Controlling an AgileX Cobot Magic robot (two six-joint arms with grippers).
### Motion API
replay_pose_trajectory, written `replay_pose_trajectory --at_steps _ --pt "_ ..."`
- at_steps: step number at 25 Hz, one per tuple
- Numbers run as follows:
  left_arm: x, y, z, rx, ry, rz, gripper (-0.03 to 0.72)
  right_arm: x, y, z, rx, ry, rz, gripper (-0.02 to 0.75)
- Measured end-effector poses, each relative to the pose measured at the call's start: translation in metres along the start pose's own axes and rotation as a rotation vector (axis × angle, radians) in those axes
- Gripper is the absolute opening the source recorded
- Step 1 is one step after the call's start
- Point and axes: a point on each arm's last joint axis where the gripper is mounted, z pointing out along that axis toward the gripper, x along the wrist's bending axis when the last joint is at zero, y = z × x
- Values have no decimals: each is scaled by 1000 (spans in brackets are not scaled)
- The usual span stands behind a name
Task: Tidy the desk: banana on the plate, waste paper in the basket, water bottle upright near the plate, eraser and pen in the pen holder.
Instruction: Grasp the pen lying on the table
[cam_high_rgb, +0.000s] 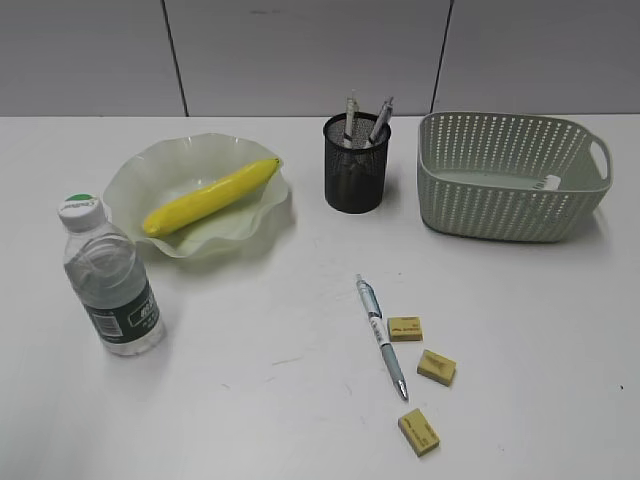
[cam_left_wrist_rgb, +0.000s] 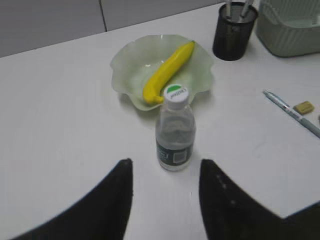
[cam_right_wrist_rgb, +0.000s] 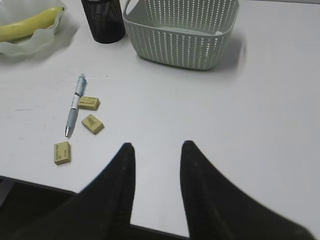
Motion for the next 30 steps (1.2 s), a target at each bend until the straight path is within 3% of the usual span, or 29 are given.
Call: replay_pose_trajectory --at_steps 3,5,11,15,21,24,27,30 --pt "5 -36 -25 -57 -64 -10 422 0 0 0 0 5 -7 257" --pt "7 -54 -30 -82 -92 -22 454 2 1 0 -5 22 -30 257" --pt "10 -79 -32 -90 -97 -31 424 14 32 14 -103 105 -104 257" --pt "11 -80 -34 -101 -99 -33 392 26 70 66 -89 131 -104 257" --pt "11 -83 -38 -128 -69 -55 386 56 110 197 272 175 -163 257" --pt "11 -84 -39 -132 17 -101 382 87 110 270 456 213 -191 257" --pt "9 -85 -41 -136 115 -152 381 111 98 332 616 193 -153 267" --pt "8 -85 -42 -140 217 -205 381 122 77 380 767 164 -124 357"
